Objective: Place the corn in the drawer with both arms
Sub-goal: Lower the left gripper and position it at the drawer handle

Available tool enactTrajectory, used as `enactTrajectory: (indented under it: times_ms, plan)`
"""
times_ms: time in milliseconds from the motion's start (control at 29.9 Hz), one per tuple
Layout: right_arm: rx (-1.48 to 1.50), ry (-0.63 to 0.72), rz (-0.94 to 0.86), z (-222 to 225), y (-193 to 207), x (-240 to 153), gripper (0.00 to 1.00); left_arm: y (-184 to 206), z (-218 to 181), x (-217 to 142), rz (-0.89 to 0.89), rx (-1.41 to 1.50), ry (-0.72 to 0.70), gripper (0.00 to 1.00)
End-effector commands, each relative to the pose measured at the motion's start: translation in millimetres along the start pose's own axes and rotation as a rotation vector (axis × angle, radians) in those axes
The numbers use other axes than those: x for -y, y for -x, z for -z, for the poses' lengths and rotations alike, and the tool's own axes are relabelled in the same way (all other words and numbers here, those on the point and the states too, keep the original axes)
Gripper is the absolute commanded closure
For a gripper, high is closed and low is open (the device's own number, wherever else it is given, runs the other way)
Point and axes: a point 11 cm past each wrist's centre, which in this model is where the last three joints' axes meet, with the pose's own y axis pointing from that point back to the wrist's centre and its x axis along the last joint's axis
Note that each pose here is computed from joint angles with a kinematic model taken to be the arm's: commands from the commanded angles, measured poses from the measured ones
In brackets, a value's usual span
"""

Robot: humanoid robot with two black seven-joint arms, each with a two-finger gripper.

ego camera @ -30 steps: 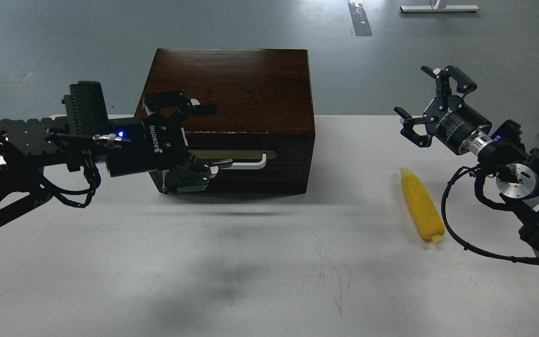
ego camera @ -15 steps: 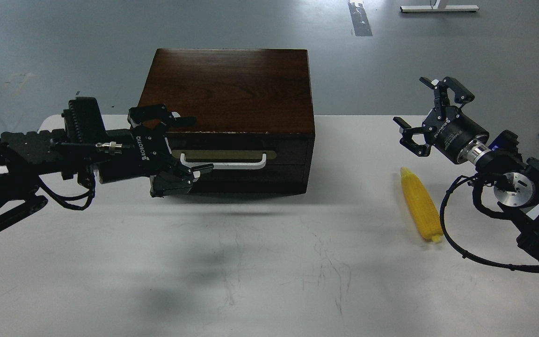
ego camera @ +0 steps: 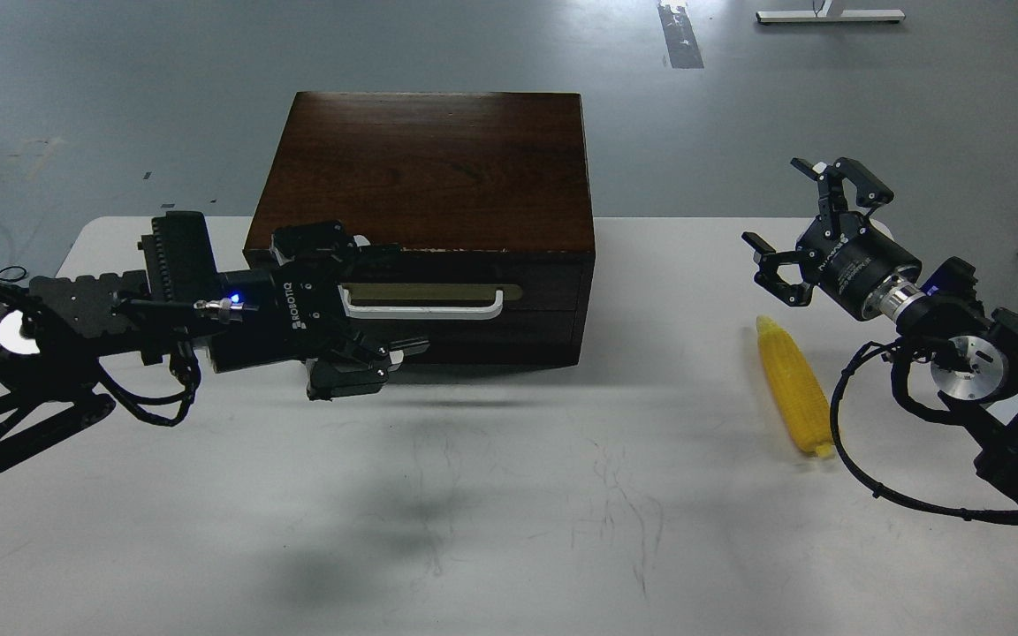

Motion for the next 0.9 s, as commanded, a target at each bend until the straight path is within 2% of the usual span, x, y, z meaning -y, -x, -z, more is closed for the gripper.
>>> enactTrajectory:
  times_ms: [0,869]
  plan:
    - [0.002,-0.001,-0.001,-2,0,0,0.0,3,-3,5,-0.017,-0.009,0.004,0.02]
    - [0.018,0.011,-0.01,-13,-3,-4,0.0,27,-8,11,-0.001,-0.067,-0.007,0.02]
